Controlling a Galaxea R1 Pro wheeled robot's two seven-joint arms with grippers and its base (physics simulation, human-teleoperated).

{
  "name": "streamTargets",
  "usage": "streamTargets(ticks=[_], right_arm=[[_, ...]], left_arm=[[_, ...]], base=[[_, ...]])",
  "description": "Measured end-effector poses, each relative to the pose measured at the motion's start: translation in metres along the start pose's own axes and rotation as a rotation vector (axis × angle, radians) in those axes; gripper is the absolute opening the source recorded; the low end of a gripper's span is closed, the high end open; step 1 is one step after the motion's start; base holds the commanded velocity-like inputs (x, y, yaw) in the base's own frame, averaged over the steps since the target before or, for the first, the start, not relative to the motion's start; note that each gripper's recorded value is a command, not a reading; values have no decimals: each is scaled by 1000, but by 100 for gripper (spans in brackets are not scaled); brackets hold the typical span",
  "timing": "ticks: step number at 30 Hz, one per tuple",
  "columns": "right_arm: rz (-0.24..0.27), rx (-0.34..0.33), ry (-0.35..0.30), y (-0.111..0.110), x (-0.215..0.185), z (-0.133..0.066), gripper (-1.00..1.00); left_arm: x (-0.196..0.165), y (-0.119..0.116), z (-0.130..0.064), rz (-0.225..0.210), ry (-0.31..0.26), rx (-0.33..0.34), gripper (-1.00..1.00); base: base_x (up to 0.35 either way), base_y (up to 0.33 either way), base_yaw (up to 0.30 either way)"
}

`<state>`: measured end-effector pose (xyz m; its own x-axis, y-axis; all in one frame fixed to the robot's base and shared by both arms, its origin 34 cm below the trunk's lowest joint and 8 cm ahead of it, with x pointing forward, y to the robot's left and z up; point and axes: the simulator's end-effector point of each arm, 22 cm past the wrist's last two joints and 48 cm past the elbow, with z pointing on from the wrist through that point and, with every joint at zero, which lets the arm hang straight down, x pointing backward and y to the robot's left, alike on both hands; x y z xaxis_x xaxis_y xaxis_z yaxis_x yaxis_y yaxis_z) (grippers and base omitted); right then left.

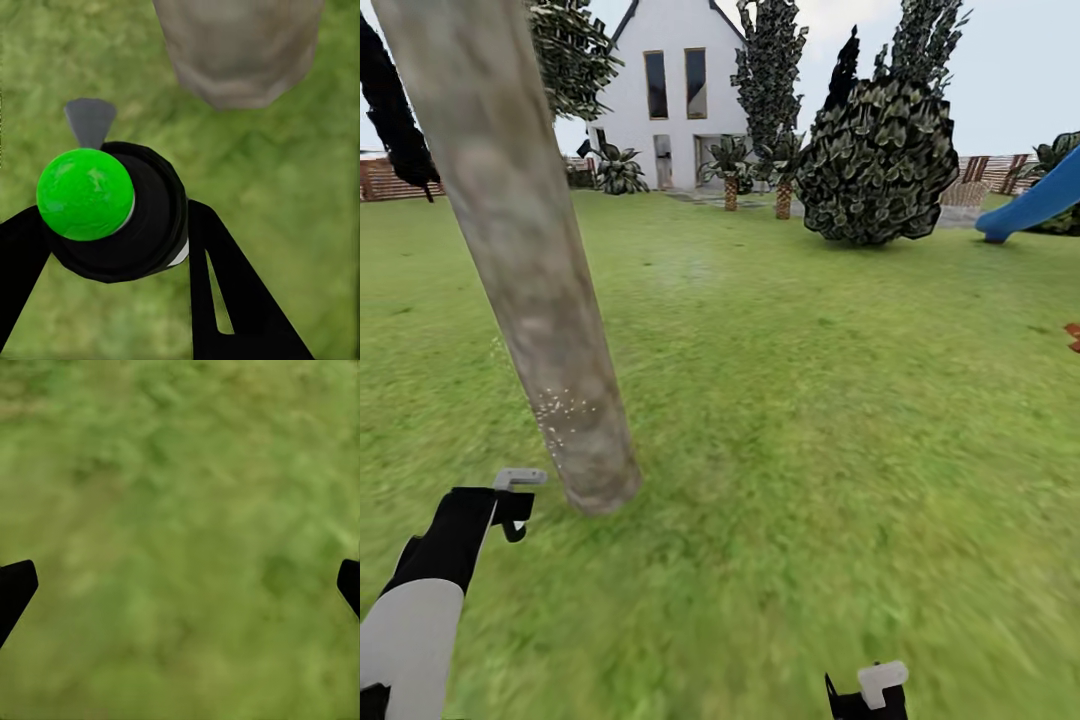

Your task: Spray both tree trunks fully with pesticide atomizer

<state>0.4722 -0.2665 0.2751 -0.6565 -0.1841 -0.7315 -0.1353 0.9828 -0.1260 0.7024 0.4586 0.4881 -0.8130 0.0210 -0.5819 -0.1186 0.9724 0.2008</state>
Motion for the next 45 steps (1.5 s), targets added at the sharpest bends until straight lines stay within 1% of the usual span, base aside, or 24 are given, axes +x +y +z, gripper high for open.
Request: streamTargets(ticks=[1, 4, 6, 8, 9, 10, 12, 14, 16, 18, 20, 26, 28, 30, 32, 38, 41, 44, 45], right_arm=[[0, 0, 0, 0, 0, 0, 100], [0, 0, 0, 0, 0, 0, 100], [0, 0, 0, 0, 0, 0, 100], [0, 0, 0, 0, 0, 0, 100], [0, 0, 0, 0, 0, 0, 100], [0, 0, 0, 0, 0, 0, 100], [0, 1, 0, 0, 0, 0, 100], [0, 2, 0, 0, 0, 0, 100], [0, 3, -1, -1, 0, 0, 100], [-1, 3, -1, -2, 0, 0, 100], [-1, 5, -1, -3, 0, 0, 100], [-1, 5, -1, -3, 0, 0, 100], [0, 4, -1, -2, 0, 0, 100], [0, 4, -1, -2, 0, 0, 100], [0, 4, -1, -2, 0, 0, 100], [0, 4, -1, -2, 0, 0, 100], [0, 4, -1, -2, 0, 0, 100], [0, 4, -1, -2, 0, 0, 100], [-1, 4, -1, -2, 0, 0, 100]], left_arm=[[0, -2, 0, -1, -1, 4, -100], [-1, -20, 0, -2, -4, 29, -100], [-1, -28, 1, -5, -4, 40, -100], [-1, -23, 0, -2, -4, 30, -100], [-1, -14, 0, -3, -4, 17, -100], [0, -6, 0, -16, -4, 7, -100], [2, 0, 0, -32, -3, 4, -100], [1, -4, 0, -36, -8, 12, -100], [-4, -7, 0, -26, -32, 14, -100], [-7, -8, 0, -21, -42, 13, -100], [-7, -4, 0, -23, -45, -4, -100], [-7, -6, 1, -26, -45, -5, -100], [-6, -10, 1, -27, -43, 2, -100], [-7, -22, 1, -28, -43, 18, -100], [-7, -25, 2, -27, -43, 22, -100], [-6, -11, 1, -24, -42, 0, -100], [-6, -22, 2, -24, -42, 16, -100], [-6, -40, 2, -27, -43, 42, -100], [-6, -40, 2, -24, -43, 40, -100]], base=[[160, -233, 277], [67, -257, 278], [5, -181, 245], [1, -37, 58], [0, -7, 12], [0, -4, 32], [0, -1, 169], [16, -19, 264], [122, -144, 213], [167, -197, 55], [180, -211, 5], [181, -214, 0], [178, -224, 0], [176, -227, 0], [176, -227, 0], [175, -227, 2], [174, -227, 184], [174, -227, 266], [167, -230, 276]])
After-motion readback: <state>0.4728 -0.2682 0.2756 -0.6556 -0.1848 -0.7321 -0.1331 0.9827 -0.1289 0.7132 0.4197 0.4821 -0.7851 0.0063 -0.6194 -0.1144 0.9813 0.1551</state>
